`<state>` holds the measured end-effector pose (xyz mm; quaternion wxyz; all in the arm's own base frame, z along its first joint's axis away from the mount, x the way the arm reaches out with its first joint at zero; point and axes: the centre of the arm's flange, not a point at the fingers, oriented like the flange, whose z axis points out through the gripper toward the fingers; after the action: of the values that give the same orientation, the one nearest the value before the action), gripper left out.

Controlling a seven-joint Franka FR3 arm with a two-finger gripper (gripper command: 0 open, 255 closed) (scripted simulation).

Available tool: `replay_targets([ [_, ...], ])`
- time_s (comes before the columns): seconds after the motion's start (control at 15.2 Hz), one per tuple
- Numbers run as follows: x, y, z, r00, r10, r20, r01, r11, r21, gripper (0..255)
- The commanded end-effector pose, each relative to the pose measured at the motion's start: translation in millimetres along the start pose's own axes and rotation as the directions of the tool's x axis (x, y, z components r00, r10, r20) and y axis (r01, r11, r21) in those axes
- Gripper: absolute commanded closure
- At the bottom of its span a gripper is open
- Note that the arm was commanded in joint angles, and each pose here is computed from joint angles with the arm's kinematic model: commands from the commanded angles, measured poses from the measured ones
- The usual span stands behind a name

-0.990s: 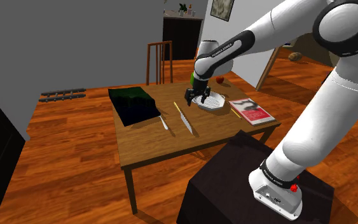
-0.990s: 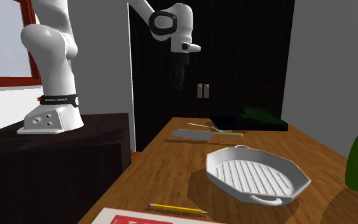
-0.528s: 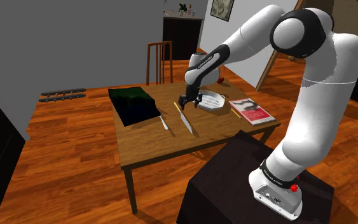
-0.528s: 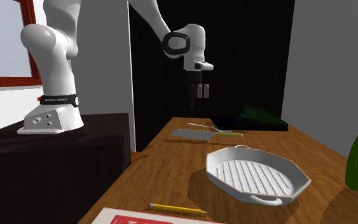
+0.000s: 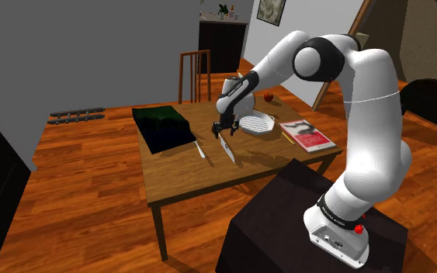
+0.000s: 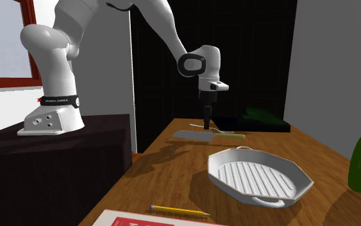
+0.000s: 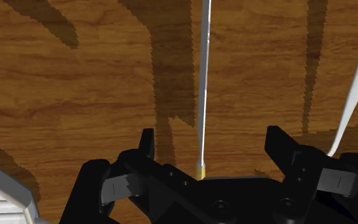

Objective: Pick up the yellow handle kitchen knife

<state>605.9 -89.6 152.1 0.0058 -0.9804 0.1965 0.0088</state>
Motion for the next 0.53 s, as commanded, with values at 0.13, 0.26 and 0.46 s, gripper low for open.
replay_targets([
  [0.13, 7.4, 0.2, 24.6, 1.0, 0.005, -0.002, -0.005, 1.0, -0.001, 0],
  [0.26, 7.6, 0.3, 35.1, 1.0, 0.005, -0.002, -0.005, 1.0, -0.001, 0],
  [0.46, 7.8, 0.4, 48.7, 1.0, 0.005, -0.002, -0.005, 1.0, -0.001, 0],
])
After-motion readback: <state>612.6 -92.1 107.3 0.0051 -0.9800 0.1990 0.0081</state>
